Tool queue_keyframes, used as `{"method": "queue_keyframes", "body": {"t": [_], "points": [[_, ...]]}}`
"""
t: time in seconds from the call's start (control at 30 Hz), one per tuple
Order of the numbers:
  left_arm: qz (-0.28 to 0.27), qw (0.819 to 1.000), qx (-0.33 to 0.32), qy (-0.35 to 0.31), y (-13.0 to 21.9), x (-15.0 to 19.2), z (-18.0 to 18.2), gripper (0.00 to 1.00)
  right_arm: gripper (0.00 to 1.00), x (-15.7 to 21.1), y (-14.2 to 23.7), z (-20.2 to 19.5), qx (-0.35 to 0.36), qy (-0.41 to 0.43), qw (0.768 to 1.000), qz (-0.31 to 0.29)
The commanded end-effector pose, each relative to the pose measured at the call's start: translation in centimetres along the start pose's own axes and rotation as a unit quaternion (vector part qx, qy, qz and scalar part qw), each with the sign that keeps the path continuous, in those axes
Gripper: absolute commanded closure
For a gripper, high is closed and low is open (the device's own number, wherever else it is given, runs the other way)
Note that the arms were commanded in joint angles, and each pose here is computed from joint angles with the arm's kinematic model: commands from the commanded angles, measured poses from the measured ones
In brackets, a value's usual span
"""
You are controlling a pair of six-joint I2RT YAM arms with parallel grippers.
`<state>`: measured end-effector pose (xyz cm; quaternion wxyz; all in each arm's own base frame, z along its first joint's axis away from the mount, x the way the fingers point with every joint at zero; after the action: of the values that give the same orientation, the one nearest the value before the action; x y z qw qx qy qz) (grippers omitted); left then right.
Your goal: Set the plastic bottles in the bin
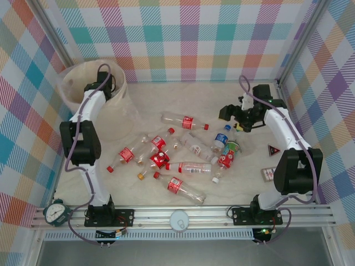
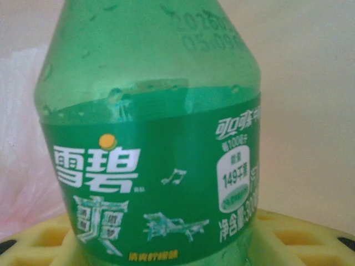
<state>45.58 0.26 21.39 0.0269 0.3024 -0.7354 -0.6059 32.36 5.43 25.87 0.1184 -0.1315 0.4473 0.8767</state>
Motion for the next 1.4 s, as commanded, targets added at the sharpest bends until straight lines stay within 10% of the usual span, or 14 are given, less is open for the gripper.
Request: {"method": "queue_keyframes", "body": {"t": [0.0, 0.07, 0.2, 0.53, 0.97, 1.37], "points": [[0.017, 0.999, -0.022, -0.020, -0.4, 0.2, -1.2, 1.00, 0.03, 1.0, 0.9, -0.3, 0.019, -0.012, 1.000, -0.003], [0.017, 0.999, -0.029, -0.022, -0.5, 0.2, -1.3, 0.97, 0.03, 1.1, 1.0, -0.4, 0.024, -0.015, 1.000, -0.005], [0.012, 0.999, -0.030, -0.028, 0.3, 0.4, -1.2, 0.54, 0.03, 1.3, 1.3, -0.7, 0.038, -0.018, 0.999, -0.005], [-0.035, 0.998, -0.020, -0.053, 6.6, 0.0, -1.8, 0.19, 0.00, 1.6, 3.2, -2.5, 0.085, -0.043, 0.995, -0.021], [-0.109, 0.991, -0.014, -0.076, 15.8, 0.4, -1.9, 0.00, 0.00, 3.6, 6.3, -4.9, 0.193, -0.069, 0.978, -0.025], [-0.150, 0.987, 0.026, -0.056, 21.4, 3.8, -0.8, 0.00, 0.13, 3.9, 0.9, -9.4, 0.223, -0.095, 0.969, 0.046]]}}
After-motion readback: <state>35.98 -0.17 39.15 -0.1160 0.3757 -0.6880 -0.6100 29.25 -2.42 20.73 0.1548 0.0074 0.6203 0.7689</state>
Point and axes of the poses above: each hand's point on the last joint's axis, 136 mm out from that joint toward the fingers, its own y axis back along the fingers, its own z axis along the line the jaws close on, x = y × z, the point moved 10 cm from there along y, back along the fingers, and after that the axes turned 9 degrees about y, right-handed, at the moved point
